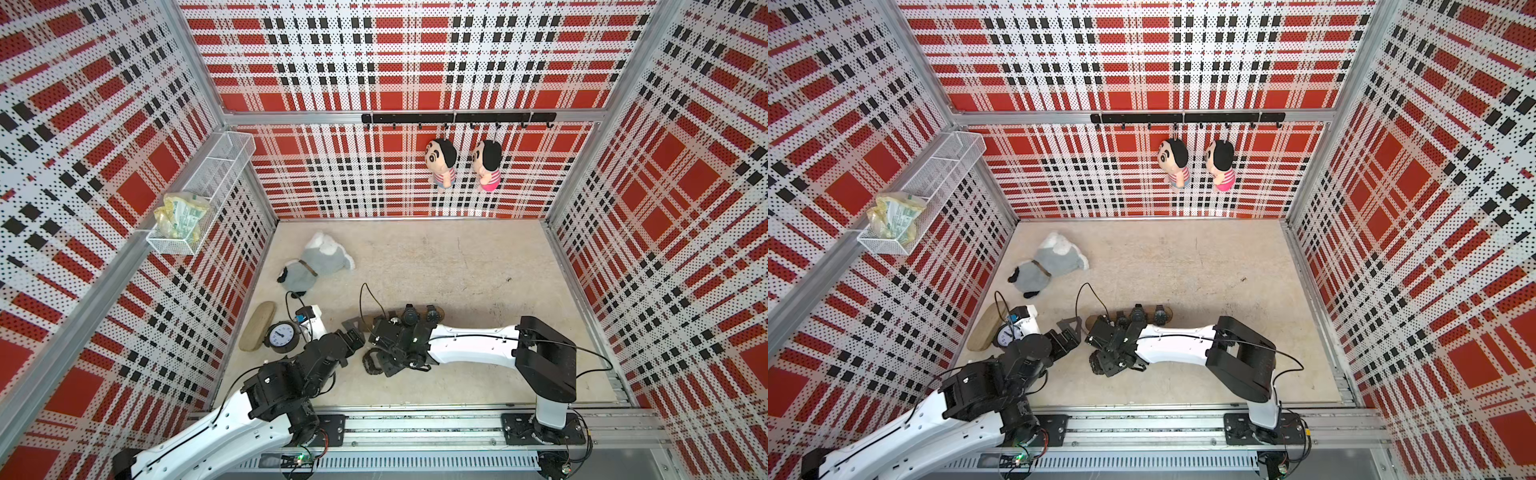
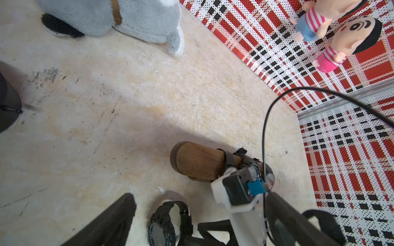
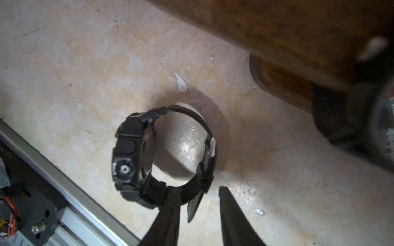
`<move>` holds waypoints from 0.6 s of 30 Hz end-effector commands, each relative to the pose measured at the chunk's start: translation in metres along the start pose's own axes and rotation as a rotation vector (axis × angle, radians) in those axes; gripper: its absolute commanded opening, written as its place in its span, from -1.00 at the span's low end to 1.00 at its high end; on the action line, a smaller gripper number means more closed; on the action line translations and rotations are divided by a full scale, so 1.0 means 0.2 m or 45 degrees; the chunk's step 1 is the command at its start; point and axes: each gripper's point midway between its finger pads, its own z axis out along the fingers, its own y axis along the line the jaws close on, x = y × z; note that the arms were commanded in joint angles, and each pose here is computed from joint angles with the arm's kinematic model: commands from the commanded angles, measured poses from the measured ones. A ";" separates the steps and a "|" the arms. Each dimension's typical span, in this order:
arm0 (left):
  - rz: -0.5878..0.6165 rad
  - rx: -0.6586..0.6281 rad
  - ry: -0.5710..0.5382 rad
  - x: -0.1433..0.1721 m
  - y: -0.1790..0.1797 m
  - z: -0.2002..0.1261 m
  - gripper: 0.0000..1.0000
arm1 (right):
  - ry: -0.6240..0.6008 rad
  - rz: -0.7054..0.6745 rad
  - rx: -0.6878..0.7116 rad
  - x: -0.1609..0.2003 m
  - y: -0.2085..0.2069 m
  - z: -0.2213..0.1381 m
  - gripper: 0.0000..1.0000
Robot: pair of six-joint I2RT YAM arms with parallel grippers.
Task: Place watch on stand
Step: Pick up the watch at the center of the board.
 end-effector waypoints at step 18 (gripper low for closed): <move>0.017 -0.034 -0.004 0.01 0.03 0.02 0.96 | -0.015 0.009 0.026 -0.06 -0.02 0.10 -0.58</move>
